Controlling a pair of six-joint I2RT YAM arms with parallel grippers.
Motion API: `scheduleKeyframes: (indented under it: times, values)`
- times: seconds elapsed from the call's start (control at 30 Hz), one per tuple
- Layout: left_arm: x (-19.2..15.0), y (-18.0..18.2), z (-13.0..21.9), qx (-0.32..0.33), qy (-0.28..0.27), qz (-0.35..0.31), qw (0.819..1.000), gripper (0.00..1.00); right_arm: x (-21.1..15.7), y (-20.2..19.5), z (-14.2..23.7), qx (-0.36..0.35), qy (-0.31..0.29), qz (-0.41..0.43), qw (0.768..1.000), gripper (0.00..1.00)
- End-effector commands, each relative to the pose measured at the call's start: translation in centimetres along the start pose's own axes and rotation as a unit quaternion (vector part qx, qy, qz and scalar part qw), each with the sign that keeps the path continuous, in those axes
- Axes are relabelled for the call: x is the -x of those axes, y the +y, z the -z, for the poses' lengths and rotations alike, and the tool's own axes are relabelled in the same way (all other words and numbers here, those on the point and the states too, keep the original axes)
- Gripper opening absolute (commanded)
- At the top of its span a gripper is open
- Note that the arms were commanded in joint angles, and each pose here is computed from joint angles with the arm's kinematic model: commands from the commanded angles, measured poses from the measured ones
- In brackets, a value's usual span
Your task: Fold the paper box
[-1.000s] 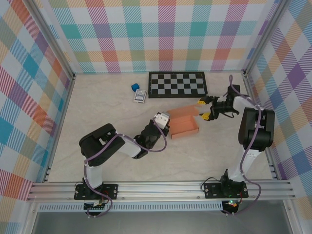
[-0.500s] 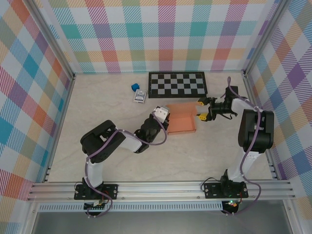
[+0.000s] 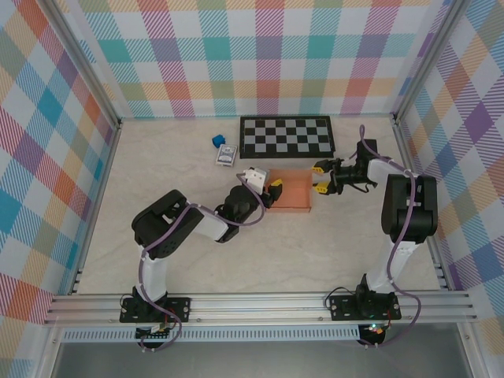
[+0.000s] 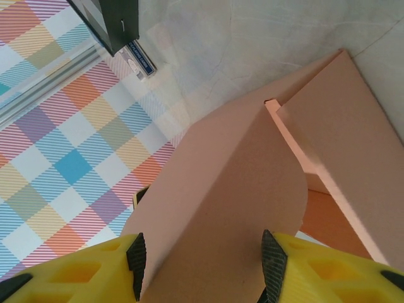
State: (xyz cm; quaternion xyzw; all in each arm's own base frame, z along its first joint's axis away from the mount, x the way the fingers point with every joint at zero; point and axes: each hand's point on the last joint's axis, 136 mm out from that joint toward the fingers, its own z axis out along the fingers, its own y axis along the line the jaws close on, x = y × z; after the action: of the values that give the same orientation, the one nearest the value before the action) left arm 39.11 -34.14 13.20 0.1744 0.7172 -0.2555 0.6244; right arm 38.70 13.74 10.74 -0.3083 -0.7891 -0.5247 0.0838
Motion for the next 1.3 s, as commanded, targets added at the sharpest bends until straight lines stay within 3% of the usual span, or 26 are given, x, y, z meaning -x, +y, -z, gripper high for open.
scheduleKeyframes:
  times: [0.0,0.07,0.33,0.43,0.53,0.57,0.63,0.67,0.7,0.83,0.93,1.0,1.13,1.27]
  values:
    - [2.2,-0.3,1.3,-0.050,-0.023,0.055,0.997,0.69,0.1,1.0,-0.2,0.010,0.007,0.005,1.000,0.53]
    - [2.6,-0.1,2.1,-0.063,-0.023,0.080,0.995,1.00,0.1,1.1,-0.1,0.010,0.003,0.006,1.000,0.54]
    - [5.0,-0.7,5.3,-0.084,0.001,0.124,0.989,1.00,0.4,1.1,-0.4,0.014,-0.002,0.009,1.000,0.53]
    - [6.2,0.7,6.7,-0.041,0.009,0.132,0.990,1.00,0.8,1.4,0.0,0.008,-0.012,0.017,1.000,0.54]
    - [7.3,4.8,8.7,0.055,0.032,0.170,0.983,1.00,1.5,1.7,1.0,0.000,-0.030,0.026,0.999,0.56]
    - [7.0,7.2,9.5,0.101,0.061,0.211,0.970,1.00,1.8,1.8,1.3,0.002,-0.034,0.024,0.999,0.59]
    - [5.9,12.3,11.3,0.191,0.124,0.335,0.914,1.00,2.2,2.1,1.9,0.007,-0.037,0.023,0.999,0.61]
    - [5.9,13.5,11.3,0.183,0.155,0.381,0.893,1.00,2.4,2.2,2.1,0.005,-0.039,0.023,0.999,0.62]
    - [6.2,13.9,10.8,0.157,0.170,0.409,0.883,1.00,2.5,2.3,2.3,0.004,-0.041,0.023,0.999,0.63]
    - [7.6,12.4,8.2,0.065,0.207,0.482,0.849,1.00,2.3,2.3,2.1,0.009,-0.033,0.013,0.999,0.67]
    - [7.3,10.6,5.6,0.018,0.278,0.535,0.797,1.00,2.1,2.2,1.9,0.010,-0.029,0.011,0.999,0.70]
    - [6.2,9.9,3.9,-0.003,0.313,0.580,0.752,1.00,1.9,2.0,1.8,0.012,-0.026,0.008,1.000,0.71]
    - [5.7,9.6,1.8,-0.010,0.319,0.611,0.725,1.00,1.3,1.9,0.8,0.013,-0.010,0.005,1.000,0.71]
    - [5.9,8.2,0.4,-0.047,0.311,0.659,0.683,1.00,0.5,2.0,-0.2,0.010,0.004,0.004,1.000,0.71]
